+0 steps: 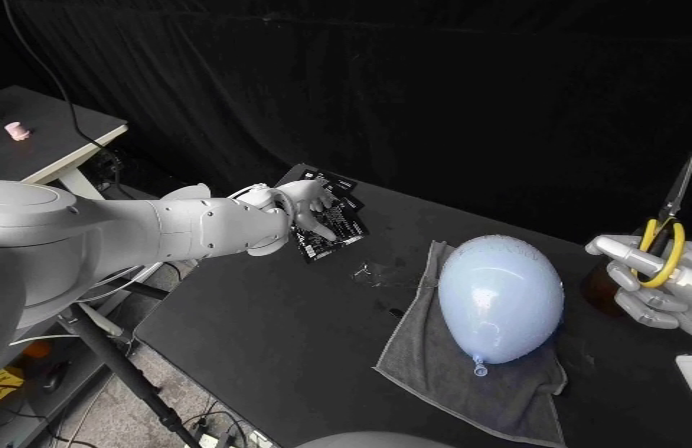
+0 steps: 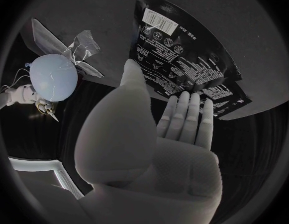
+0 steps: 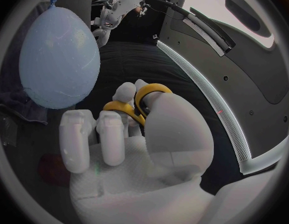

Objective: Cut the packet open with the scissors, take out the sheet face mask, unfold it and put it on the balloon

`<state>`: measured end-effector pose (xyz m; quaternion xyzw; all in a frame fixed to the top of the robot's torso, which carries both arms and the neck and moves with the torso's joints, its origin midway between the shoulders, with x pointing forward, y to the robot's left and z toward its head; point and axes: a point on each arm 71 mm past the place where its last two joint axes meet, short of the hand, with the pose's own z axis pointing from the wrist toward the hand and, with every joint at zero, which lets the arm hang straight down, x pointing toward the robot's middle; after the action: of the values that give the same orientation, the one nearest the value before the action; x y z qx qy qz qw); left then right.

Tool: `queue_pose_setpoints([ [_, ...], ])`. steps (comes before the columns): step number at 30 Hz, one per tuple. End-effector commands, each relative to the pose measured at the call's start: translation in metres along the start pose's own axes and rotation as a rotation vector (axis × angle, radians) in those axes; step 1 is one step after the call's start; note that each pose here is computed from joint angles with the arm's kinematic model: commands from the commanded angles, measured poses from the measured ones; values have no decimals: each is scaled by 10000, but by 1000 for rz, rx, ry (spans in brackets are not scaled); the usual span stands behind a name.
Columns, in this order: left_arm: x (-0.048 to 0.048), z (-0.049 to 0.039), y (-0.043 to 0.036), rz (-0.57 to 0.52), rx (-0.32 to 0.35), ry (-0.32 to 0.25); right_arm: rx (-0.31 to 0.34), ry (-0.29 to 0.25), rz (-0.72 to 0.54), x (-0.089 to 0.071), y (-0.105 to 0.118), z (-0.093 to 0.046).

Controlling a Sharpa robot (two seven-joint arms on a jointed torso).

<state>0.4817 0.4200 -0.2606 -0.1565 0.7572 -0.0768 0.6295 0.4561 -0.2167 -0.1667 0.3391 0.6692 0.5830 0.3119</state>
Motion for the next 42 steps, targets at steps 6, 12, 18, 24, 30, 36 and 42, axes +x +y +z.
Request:
queue_pose_setpoints([
  [6, -11, 34, 3, 41, -47, -82, -21, 2, -30, 2, 19, -8],
  [12, 22, 22, -41, 39, -49, -69, -22, -1, -39, -5, 19, -7],
  [18, 76, -1, -72, 46, -68, -19, -22, -3, -47, -8, 19, -9],
  [24, 113, -47, -83, 53, -94, 16, -22, -4, -53, -13, 19, -11],
  [30, 175, -97, -57, 59, -116, 26, -21, -5, -55, -18, 18, -15],
  [36, 291, -132, -31, 69, -125, 37, -20, -6, -61, -26, 17, -26],
  [42, 372, -162, -25, 79, -123, 45, -19, -9, -64, -35, 16, -34],
])
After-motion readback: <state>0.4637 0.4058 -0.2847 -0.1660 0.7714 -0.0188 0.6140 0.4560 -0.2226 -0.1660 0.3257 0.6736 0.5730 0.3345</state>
